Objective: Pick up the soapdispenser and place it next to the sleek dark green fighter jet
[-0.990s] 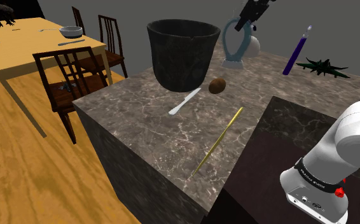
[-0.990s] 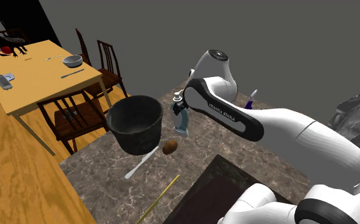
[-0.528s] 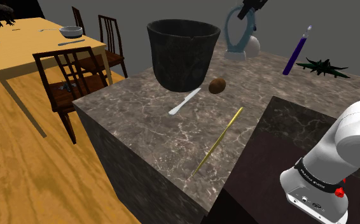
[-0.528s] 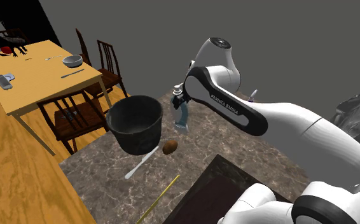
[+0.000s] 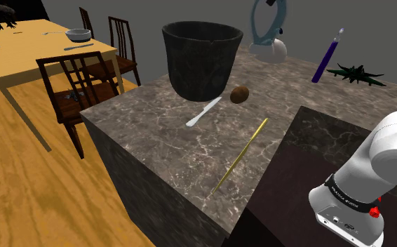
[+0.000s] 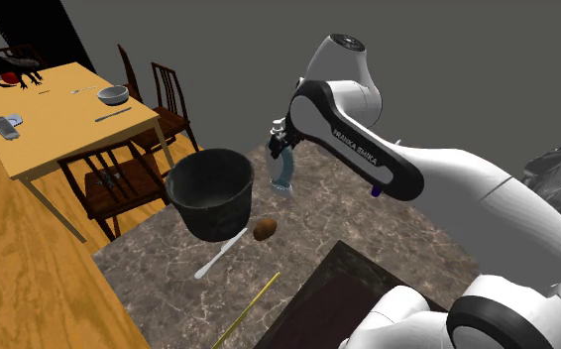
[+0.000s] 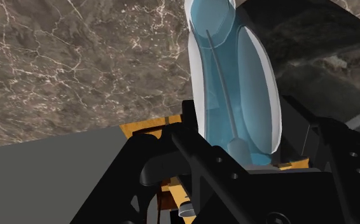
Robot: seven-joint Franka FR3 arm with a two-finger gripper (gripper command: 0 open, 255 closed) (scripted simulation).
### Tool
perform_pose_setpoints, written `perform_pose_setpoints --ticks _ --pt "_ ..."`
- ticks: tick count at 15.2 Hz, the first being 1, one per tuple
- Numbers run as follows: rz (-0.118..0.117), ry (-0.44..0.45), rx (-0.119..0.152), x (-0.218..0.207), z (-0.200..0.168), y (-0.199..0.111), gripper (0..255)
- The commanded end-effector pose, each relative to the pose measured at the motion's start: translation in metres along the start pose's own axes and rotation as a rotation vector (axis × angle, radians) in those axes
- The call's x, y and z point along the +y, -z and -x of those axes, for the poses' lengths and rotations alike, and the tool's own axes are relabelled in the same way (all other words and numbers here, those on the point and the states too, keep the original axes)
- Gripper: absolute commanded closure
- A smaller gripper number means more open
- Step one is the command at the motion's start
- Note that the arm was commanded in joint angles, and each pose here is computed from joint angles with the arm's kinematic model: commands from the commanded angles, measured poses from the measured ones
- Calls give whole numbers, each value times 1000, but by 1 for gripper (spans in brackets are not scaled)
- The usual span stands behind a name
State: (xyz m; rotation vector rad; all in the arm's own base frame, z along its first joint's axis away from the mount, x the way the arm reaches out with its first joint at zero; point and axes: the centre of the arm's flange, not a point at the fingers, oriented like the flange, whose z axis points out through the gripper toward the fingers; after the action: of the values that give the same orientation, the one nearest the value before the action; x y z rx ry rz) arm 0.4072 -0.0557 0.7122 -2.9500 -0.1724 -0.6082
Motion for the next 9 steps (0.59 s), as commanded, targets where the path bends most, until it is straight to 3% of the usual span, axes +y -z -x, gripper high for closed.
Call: perform_pose_setpoints --ticks 1,9 --pt "0 0 0 -2 -4 9 255" --pt "0 0 0 -6 -21 48 255"
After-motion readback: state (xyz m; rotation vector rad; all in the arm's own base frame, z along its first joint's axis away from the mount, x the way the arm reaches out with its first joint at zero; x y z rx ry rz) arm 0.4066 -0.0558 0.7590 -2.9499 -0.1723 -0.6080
